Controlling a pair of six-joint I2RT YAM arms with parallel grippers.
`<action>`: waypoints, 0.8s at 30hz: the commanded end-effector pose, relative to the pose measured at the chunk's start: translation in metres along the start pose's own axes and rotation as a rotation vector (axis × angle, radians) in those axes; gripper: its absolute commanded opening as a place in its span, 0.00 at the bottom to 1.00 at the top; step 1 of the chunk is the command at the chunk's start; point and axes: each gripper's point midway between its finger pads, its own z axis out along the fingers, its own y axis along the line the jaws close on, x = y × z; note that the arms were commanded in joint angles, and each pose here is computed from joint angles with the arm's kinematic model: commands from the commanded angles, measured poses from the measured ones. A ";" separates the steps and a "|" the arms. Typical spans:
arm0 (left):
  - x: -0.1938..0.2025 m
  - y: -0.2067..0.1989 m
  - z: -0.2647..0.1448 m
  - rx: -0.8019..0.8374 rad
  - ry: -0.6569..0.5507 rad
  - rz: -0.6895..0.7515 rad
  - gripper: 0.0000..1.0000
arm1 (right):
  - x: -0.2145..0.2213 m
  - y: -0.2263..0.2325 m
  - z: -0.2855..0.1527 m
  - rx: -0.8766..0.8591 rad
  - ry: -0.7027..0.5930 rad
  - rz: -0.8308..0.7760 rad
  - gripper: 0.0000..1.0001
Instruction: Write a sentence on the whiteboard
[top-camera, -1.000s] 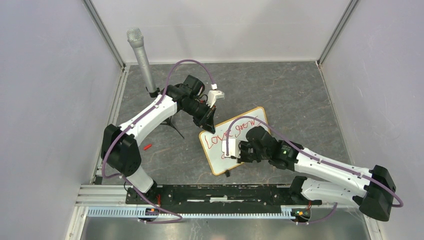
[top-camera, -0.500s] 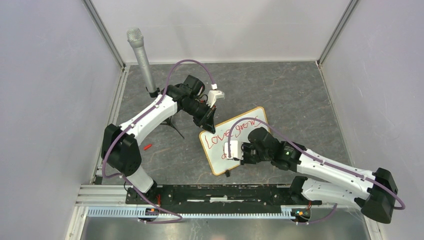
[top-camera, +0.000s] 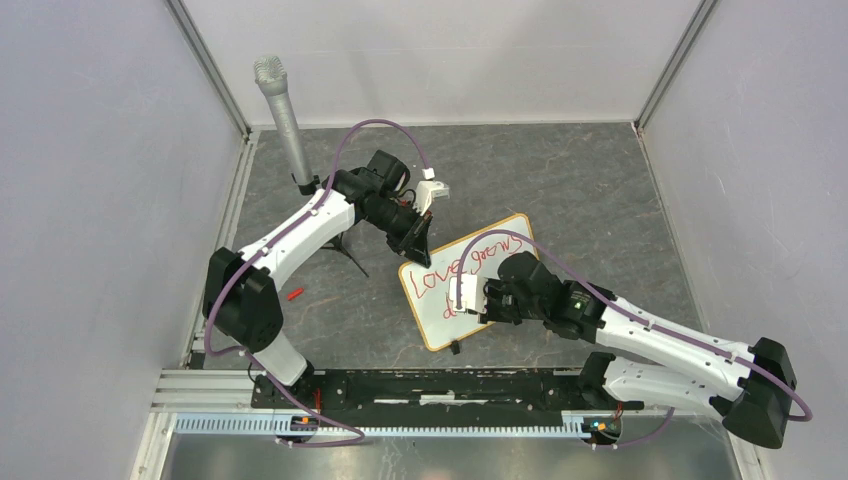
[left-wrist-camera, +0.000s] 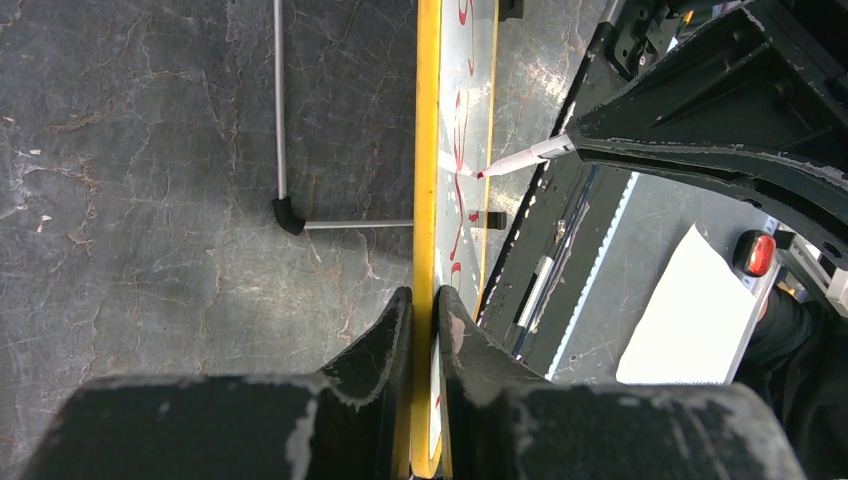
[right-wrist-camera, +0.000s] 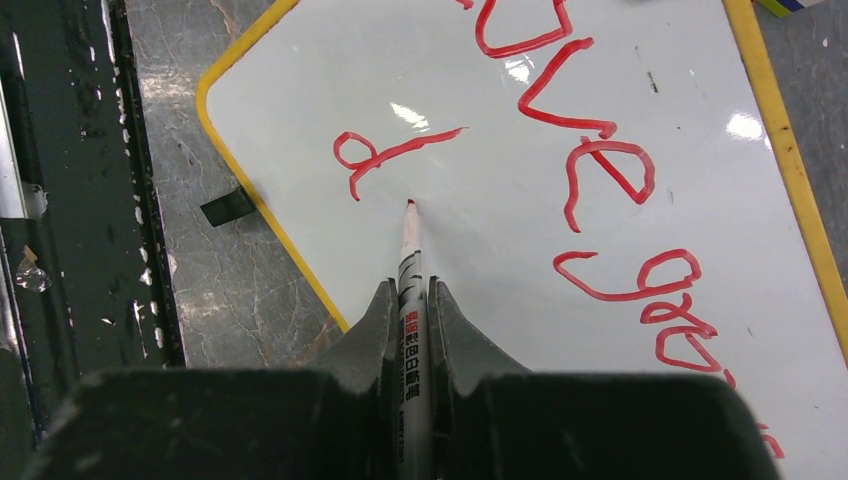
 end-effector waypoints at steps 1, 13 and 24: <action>0.010 -0.003 0.004 0.022 0.038 0.005 0.02 | -0.022 -0.020 -0.005 0.073 -0.051 0.011 0.00; 0.011 -0.002 0.005 0.024 0.041 0.006 0.02 | -0.024 -0.009 0.004 0.007 -0.064 0.015 0.00; 0.012 -0.001 0.006 0.024 0.046 0.007 0.03 | 0.005 0.004 0.009 -0.030 0.012 -0.020 0.00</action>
